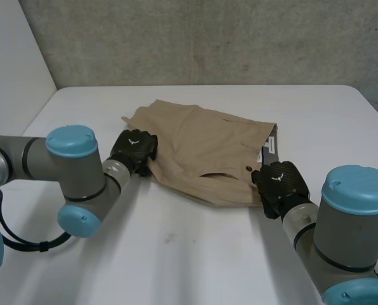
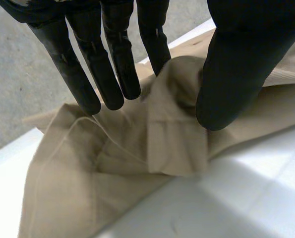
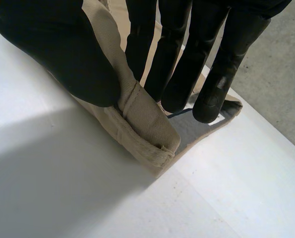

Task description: Fold the shorts.

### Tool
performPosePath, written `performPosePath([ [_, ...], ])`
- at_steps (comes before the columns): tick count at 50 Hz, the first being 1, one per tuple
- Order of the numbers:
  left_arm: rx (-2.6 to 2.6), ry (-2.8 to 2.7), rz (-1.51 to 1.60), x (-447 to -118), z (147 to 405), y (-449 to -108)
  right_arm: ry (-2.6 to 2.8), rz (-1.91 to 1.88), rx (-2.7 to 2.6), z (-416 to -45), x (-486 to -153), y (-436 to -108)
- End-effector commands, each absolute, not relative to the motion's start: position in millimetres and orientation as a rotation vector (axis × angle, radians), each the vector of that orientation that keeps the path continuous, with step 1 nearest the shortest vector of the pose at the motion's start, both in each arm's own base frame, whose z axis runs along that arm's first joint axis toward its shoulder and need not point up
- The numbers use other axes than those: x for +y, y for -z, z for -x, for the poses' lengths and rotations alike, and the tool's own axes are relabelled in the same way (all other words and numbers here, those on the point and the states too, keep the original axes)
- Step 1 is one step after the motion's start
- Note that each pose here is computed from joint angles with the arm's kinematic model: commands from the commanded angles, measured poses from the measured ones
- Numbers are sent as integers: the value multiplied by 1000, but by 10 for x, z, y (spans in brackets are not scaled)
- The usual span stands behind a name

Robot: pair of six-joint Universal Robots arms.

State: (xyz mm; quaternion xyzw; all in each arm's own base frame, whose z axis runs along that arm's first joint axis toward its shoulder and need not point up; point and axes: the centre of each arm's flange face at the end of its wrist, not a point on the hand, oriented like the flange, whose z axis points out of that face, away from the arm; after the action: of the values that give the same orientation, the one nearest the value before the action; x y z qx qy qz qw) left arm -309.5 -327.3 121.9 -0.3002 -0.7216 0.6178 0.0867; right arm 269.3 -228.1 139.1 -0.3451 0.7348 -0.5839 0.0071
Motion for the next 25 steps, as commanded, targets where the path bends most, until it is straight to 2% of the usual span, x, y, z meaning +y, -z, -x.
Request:
performPosePath([
  [1, -2121, -1901, 961, -3306, 3110, -1177, 1827, 1079, 2295, -2695, -2285, -1393],
  [7, -2136, -1927, 950, -3307, 3067, -1241, 1835, 1077, 2294, -2699, -2306, -1408],
  [10, -2113, -1986, 922, -3231, 2990, -1596, 1865, 1061, 2288, -2684, -2364, -1487],
  [12, -2111, -1989, 923, -3182, 2962, -1672, 1908, 1073, 2267, -2691, -2403, -1586],
  [13, -2129, -1978, 920, -3044, 2860, -1845, 1933, 1080, 2255, -2692, -2419, -1646],
  [16, -2127, -1983, 915, -2884, 2777, -2069, 2027, 1145, 2200, -2689, -2405, -1951],
  [20, -2185, -1940, 921, -2623, 2587, -2287, 2059, 1259, 2185, -2654, -2328, -2197],
  [25, -2274, -1858, 1003, -2292, 2392, -2436, 1991, 1357, 2227, -2584, -2201, -2339],
])
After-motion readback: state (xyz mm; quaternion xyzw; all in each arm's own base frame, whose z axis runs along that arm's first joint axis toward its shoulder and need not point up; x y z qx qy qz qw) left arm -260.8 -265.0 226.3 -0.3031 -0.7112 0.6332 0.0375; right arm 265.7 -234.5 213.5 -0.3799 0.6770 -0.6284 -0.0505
